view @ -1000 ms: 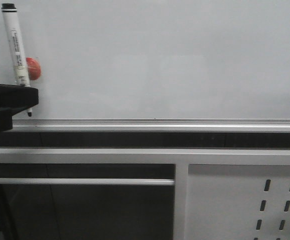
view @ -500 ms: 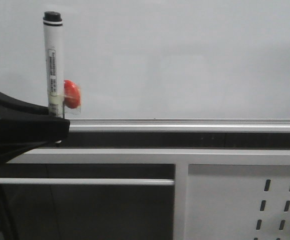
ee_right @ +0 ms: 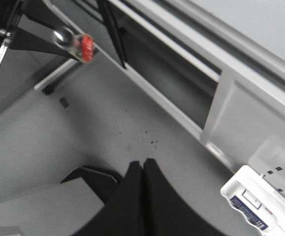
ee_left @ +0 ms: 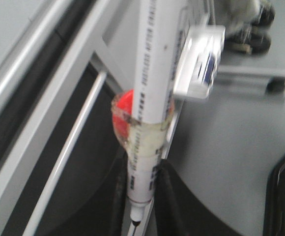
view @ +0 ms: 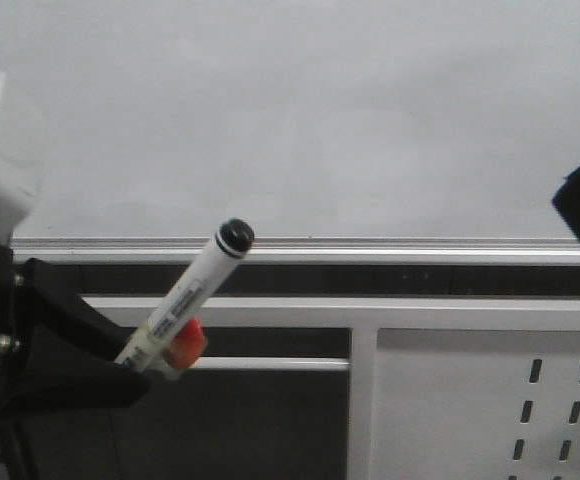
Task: Write number 1 on whiteboard
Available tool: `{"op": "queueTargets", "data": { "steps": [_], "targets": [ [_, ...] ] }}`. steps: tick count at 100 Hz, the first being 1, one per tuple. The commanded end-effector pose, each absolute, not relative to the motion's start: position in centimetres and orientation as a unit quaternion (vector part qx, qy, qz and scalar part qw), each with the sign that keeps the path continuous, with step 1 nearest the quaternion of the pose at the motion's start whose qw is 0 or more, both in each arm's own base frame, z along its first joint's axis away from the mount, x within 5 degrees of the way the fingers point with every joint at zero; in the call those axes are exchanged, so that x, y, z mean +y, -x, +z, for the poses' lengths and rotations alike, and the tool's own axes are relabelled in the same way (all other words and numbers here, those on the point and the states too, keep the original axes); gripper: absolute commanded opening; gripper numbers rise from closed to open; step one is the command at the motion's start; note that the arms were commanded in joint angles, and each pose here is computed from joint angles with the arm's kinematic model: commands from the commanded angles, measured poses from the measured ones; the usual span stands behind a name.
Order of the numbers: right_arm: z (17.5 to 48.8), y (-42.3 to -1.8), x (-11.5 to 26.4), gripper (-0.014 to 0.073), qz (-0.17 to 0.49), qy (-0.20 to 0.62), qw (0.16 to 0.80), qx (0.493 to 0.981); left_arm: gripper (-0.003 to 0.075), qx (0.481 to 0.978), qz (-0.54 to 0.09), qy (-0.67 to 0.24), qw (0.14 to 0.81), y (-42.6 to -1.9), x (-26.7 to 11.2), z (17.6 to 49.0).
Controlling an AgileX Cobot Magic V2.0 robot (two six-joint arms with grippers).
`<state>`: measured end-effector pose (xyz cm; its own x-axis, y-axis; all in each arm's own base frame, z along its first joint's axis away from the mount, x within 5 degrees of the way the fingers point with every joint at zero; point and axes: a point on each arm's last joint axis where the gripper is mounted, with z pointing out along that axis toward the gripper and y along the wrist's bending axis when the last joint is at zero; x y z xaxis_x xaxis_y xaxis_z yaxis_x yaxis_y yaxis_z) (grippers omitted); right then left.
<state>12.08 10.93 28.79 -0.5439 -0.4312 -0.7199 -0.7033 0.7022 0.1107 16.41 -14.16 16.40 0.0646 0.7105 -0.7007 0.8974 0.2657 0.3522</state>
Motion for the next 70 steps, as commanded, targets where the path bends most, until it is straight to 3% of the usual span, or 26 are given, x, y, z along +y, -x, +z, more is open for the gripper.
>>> {"op": "queueTargets", "data": {
  "steps": [1,16,42,49,64,70],
  "targets": [
    [30.4,-13.1,12.0,-0.0071,0.211,0.33,0.371,0.842,-0.0018,0.679,-0.074,-0.597,0.422,-16.7,-15.1,17.9],
    [31.2,-14.1,12.8,-0.0071,0.218,0.325,0.374,0.841,-0.0018,0.686,0.0,-0.612,0.393,-17.0,-16.2,19.1],
    [32.6,-15.2,13.9,-0.0056,0.238,0.313,0.376,0.839,-0.0018,0.671,0.033,-0.602,0.431,-18.7,-18.0,22.6],
    [32.9,-15.6,14.3,0.0004,0.249,0.306,0.374,0.839,-0.0018,0.673,0.044,-0.597,0.435,-19.0,-18.0,23.2],
    [33.2,-16.5,15.5,0.0227,0.28,0.286,0.357,0.844,-0.0018,0.661,0.057,-0.606,0.44,-19.3,-18.1,23.6],
    [33.1,-16.9,15.9,0.0272,0.281,0.285,0.353,0.846,-0.0018,0.66,0.058,-0.606,0.44,-19.3,-18.1,23.6]
  ]
}}
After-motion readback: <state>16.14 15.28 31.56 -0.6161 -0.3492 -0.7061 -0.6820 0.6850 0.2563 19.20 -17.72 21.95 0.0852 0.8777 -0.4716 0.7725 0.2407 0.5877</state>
